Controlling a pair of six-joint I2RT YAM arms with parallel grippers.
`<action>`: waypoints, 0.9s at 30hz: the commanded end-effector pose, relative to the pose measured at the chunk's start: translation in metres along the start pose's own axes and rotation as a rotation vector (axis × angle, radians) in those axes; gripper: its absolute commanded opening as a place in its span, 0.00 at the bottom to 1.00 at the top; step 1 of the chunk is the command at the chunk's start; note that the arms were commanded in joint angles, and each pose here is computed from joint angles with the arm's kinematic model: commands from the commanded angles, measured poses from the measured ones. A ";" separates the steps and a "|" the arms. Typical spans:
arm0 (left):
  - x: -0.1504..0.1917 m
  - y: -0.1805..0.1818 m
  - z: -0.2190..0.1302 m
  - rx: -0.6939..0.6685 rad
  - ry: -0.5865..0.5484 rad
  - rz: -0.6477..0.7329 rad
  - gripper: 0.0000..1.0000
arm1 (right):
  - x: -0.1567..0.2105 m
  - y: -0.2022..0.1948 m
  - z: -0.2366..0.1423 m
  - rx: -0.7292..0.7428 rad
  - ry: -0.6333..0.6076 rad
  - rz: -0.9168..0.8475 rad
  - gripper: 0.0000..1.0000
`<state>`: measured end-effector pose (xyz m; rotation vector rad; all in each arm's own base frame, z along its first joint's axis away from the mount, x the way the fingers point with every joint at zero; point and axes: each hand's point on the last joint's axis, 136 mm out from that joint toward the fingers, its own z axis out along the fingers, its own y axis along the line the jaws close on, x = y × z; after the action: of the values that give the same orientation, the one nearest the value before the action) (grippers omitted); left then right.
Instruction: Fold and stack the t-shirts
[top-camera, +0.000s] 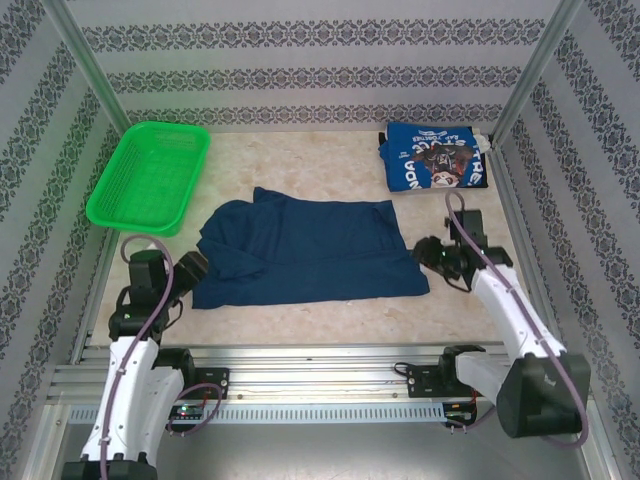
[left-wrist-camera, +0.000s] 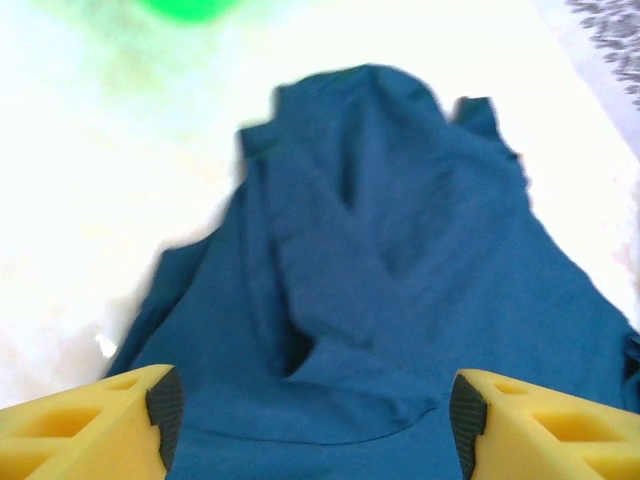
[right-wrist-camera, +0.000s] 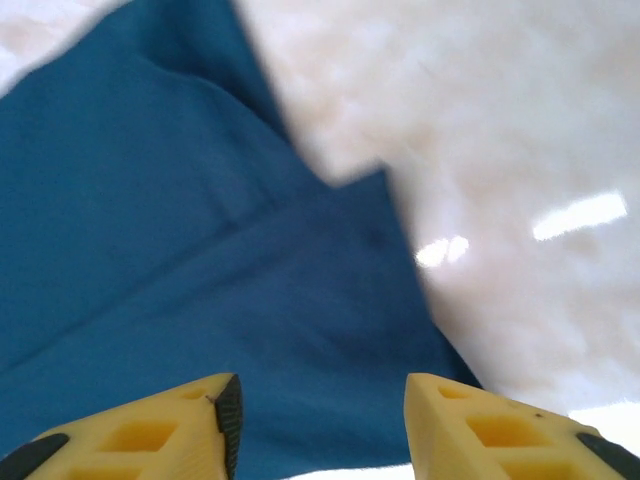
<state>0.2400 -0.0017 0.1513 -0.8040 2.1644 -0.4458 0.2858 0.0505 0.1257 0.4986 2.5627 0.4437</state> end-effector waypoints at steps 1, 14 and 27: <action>-0.013 -0.032 0.004 0.042 0.006 0.114 0.73 | -0.018 0.022 0.004 0.050 0.021 -0.185 0.52; 0.068 -0.120 0.106 0.206 0.248 0.326 0.65 | -0.069 0.072 0.111 0.211 0.145 -0.490 0.53; 0.097 -0.065 0.139 0.052 0.302 0.249 0.59 | -0.073 0.069 0.163 0.386 0.169 -0.618 0.52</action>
<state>0.3149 -0.1251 0.0448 -0.4070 2.5178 -0.5187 0.4405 0.1232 0.0452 -0.1879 2.8095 -0.0923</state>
